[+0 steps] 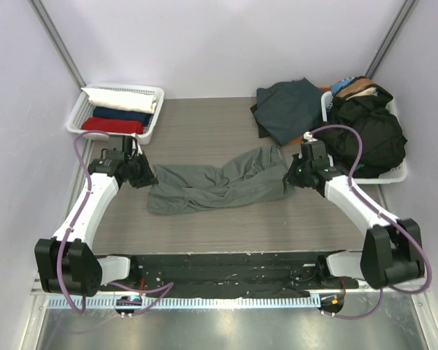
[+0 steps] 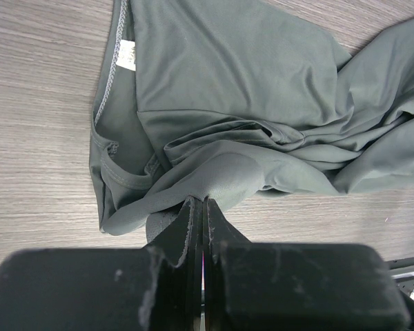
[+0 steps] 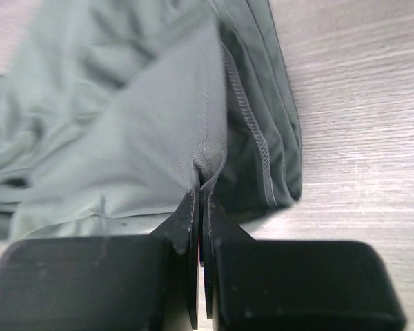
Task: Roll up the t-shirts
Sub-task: Flatten out the T-shirt at the center of the board.
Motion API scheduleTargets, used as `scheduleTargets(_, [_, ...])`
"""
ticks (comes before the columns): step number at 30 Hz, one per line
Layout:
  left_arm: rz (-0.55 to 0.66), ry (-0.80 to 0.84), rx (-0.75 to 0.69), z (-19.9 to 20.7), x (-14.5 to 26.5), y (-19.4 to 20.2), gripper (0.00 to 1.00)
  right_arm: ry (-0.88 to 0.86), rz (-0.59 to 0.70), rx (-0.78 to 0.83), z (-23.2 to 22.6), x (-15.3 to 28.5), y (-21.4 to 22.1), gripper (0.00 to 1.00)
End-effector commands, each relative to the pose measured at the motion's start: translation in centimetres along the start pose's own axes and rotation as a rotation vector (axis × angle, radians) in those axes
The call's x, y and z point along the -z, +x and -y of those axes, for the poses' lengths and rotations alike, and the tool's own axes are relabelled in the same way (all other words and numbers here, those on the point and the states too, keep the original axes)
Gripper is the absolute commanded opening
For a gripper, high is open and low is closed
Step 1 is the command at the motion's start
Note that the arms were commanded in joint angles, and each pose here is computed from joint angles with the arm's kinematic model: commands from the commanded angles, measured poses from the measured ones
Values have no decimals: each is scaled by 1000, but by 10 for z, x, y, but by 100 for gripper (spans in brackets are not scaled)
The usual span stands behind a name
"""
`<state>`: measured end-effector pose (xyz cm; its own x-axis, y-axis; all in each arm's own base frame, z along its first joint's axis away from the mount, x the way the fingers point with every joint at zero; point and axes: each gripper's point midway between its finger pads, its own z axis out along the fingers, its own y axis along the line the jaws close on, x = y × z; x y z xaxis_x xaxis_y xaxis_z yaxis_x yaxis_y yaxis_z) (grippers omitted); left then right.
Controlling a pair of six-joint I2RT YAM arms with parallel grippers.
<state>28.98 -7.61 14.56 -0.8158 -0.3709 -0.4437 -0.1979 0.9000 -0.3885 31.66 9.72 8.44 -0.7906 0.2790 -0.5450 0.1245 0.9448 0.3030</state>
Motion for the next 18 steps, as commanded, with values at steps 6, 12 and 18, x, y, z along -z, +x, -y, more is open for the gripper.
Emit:
scheduleTargets(6, [21, 24, -19, 2, 2, -4, 0, 55, 84, -50, 18, 32, 7, 1])
scheduleTargets(12, [3, 29, -10, 2, 3, 3, 31, 41, 91, -70, 18, 30, 9, 1])
scheduleTargets(18, [-33, 67, 8, 6, 8, 17, 45, 30, 89, -72, 8, 16, -6, 1])
